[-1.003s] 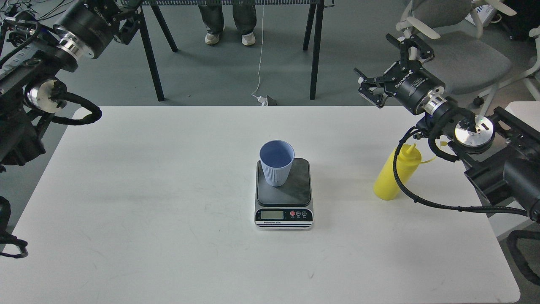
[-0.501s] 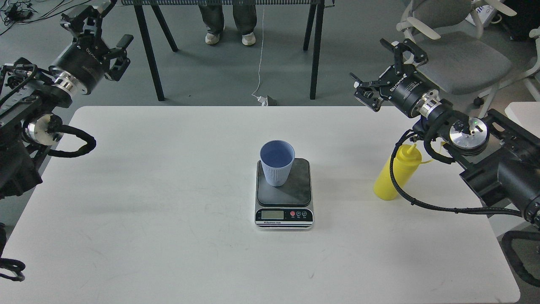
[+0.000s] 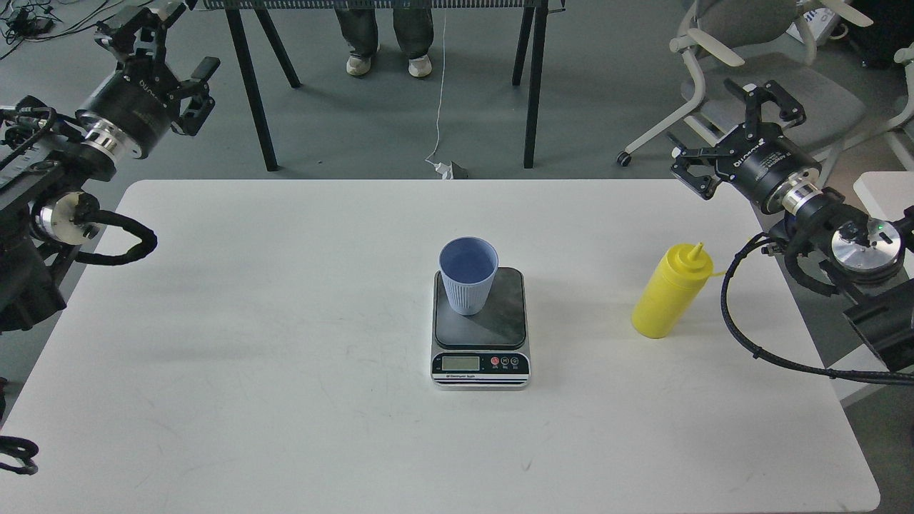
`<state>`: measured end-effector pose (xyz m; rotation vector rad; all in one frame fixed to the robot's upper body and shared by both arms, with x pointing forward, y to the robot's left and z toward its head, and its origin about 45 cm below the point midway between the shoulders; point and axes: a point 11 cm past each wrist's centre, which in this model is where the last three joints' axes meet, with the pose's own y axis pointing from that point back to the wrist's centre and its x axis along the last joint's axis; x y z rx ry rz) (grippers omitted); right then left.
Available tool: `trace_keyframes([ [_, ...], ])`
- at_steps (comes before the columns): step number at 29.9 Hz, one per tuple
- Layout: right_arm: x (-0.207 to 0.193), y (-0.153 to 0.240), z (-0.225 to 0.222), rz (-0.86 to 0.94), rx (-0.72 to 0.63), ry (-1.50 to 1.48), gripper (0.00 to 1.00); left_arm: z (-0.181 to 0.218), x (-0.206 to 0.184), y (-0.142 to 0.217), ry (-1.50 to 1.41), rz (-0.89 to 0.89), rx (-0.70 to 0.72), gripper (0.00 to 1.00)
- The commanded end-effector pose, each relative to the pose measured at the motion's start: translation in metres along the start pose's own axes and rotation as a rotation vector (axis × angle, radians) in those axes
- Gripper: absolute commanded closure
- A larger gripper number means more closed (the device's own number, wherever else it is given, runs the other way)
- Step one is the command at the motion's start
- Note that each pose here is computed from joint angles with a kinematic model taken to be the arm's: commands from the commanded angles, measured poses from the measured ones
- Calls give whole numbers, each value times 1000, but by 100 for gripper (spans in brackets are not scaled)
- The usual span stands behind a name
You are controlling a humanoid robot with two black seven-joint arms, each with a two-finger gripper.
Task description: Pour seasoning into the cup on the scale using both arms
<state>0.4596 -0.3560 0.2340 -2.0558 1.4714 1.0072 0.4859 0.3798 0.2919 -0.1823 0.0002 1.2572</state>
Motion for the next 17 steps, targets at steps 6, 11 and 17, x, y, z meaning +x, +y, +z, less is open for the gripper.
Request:
trace_keyframes([
  [6,11,10,-3,23,18,-14,3,-1,0,0,0,0,2,22],
  [11,11,9,-1,21,16,-17,3,-2,1,2,-2,3,5,22],
  [17,11,9,0,21,15,-18,3,-3,1,2,-1,3,6,22],
])
